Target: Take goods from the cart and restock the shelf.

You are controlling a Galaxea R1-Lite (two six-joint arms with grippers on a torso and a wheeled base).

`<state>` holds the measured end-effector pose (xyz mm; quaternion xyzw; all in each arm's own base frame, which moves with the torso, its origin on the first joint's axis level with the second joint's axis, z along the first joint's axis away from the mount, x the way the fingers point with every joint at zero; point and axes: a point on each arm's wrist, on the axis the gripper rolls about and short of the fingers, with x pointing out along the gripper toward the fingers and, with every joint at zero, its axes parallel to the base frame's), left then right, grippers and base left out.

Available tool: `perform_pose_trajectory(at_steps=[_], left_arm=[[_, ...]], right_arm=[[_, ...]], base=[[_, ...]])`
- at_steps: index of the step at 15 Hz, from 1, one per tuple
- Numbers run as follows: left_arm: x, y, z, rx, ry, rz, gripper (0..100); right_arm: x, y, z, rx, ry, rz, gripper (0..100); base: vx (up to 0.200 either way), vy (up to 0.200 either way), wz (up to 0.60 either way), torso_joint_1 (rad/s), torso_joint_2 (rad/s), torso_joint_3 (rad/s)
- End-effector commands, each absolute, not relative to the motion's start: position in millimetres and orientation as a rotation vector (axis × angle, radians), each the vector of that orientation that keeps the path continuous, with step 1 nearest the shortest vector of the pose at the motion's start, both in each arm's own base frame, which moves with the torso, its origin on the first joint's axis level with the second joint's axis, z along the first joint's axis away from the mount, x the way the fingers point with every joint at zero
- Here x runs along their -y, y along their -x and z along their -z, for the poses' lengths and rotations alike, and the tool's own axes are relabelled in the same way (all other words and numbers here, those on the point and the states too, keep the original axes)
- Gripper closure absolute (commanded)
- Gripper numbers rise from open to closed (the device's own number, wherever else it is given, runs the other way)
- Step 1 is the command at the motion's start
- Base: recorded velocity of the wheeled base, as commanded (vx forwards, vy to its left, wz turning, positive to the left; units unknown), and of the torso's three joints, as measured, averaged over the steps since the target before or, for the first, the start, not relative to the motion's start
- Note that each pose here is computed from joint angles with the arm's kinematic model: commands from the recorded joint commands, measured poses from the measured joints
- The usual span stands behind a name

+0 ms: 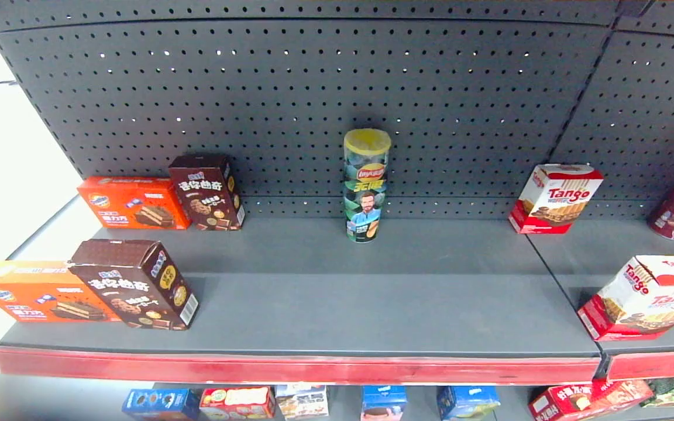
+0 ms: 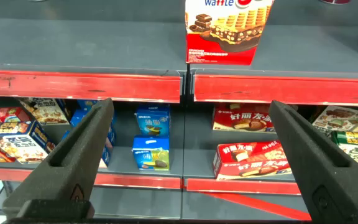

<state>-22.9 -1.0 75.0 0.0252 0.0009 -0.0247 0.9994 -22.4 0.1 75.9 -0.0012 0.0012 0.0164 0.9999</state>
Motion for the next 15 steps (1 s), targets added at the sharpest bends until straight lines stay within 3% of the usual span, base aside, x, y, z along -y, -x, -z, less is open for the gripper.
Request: perform_pose_trajectory(at_steps=[1,13,15], left_arm=[[1.0,22.8,-75.0,-0.003,-0.051,0.049,0],[1.0,22.8,-75.0,-0.003,-0.051,0.049,0],[1.0,22.8,-75.0,-0.003,-0.051,0.049,0]], right_arm=[[-0.1,22.3,-75.9,-0.003,0.003,-0.032,0],[-0.2,22.3,-75.9,-0.003,0.006,-0.035,0],[-0.2,22.3,-75.9,-0.003,0.006,-0.035,0]], base=[[0.000,0.000,0.00,0.000,0.00,0.000],[0.000,0.000,0.00,0.000,0.00,0.000],[0.000,0.000,0.60,0.005,0.00,0.000]])
